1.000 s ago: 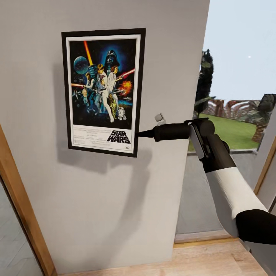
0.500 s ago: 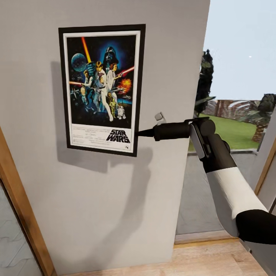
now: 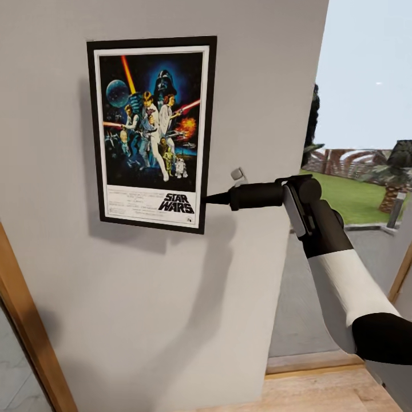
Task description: Pick up the poster from the kitchen countertop and hang it on one of the wall nails in the kitchen.
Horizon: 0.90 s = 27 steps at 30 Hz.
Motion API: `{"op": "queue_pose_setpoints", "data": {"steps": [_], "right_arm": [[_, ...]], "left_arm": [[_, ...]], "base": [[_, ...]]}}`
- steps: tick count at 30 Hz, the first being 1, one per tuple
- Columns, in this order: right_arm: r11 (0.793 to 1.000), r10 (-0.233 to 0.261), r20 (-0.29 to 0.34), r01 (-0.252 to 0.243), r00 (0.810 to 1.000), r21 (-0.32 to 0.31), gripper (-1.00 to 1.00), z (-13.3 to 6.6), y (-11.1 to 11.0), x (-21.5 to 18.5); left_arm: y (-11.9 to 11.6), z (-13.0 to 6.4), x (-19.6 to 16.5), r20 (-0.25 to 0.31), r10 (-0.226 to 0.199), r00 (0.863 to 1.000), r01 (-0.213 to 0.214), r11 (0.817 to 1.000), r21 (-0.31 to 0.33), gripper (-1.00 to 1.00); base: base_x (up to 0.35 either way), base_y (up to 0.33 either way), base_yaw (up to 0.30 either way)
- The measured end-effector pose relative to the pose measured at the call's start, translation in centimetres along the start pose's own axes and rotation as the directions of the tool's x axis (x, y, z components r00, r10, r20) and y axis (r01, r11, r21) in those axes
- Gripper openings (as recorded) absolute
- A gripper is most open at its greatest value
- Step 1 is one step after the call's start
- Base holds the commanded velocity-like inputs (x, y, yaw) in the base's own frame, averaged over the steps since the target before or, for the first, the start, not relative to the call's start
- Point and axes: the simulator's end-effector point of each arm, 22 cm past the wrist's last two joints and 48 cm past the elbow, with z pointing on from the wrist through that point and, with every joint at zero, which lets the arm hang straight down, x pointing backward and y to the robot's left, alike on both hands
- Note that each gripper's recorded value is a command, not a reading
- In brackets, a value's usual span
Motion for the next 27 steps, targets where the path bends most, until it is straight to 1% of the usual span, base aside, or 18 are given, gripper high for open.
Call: {"op": "queue_pose_setpoints", "data": {"steps": [6, 27], "right_arm": [[1.0, 0.001, 0.0, -0.001, 1.0, 0.0, -1.0, 0.01, -0.03, 0.02], [1.0, 0.001, 0.0, -0.001, 1.0, 0.0, -1.0, 0.0, 0.0, 0.01]], "left_arm": [[0.02, 0.01, 0.0, 0.0, 0.0, 1.0, 0.0, 1.0, 0.0, 1.0], [0.02, -0.01, 0.01, 0.0, 0.0, 1.0, 0.0, 1.0, 0.0, 1.0]], "base": [[0.054, 0.023, 0.0], [0.009, 0.001, 0.0]]}}
